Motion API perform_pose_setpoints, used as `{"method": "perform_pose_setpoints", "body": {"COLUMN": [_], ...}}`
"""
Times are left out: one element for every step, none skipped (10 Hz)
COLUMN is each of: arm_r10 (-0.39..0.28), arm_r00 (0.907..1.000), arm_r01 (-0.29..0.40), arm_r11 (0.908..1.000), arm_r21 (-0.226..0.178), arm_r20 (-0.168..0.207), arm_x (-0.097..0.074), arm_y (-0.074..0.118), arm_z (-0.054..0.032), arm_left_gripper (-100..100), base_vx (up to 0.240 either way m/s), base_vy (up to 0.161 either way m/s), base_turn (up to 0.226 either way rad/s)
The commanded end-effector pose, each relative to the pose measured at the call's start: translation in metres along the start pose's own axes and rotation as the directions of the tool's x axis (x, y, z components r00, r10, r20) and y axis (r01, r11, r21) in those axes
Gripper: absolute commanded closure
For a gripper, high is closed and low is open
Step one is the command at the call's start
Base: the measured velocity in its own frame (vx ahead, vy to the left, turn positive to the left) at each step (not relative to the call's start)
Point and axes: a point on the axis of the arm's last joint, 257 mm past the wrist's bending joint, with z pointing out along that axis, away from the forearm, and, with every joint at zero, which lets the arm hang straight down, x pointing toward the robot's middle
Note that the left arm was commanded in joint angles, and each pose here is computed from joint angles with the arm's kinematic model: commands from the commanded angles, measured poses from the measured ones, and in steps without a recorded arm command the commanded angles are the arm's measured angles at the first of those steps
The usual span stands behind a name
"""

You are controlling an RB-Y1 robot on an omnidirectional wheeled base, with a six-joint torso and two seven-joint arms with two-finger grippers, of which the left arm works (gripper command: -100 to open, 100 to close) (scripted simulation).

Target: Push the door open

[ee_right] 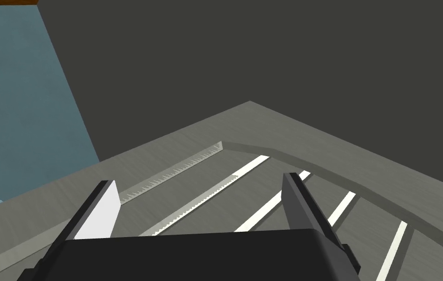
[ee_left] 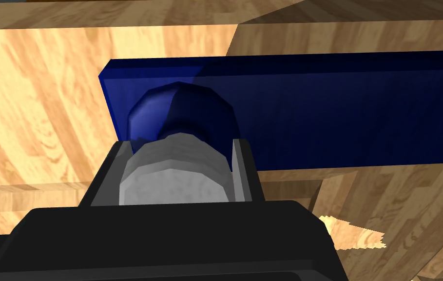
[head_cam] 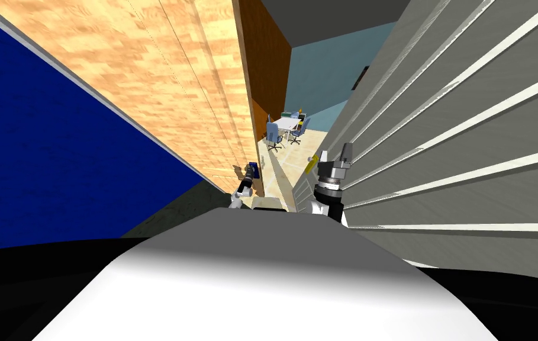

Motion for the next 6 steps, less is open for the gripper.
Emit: {"method": "perform_pose_setpoints", "body": {"arm_r10": [0.002,0.004,0.006,0.008,0.009,0.01], "arm_r00": [0.9999,0.9998,0.9996,0.9993,0.999,0.9986], "arm_r01": [-0.002,-0.004,-0.006,-0.008,-0.009,-0.01], "arm_r11": [1.0,1.0,1.0,1.0,1.0,0.9999], "arm_r21": [0.001,0.001,0.002,0.002,0.003,0.003], "arm_r20": [-0.01,-0.017,-0.027,-0.037,-0.044,-0.051], "arm_x": [0.004,0.006,0.01,0.014,0.017,0.02], "arm_y": [0.0,0.0,-0.001,-0.001,-0.001,-0.001], "arm_z": [0.0002,0.0002,0.0003,0.0004,0.0004,0.0003], "arm_left_gripper": [100,100,100,100,100,100], "base_vx": [0.066,0.118,0.148,0.154,0.145,0.145], "base_vy": [-0.001,-0.018,-0.008,-0.015,-0.018,-0.003], "base_turn": [0.171,0.233,0.238,0.196,0.183,0.205]}}
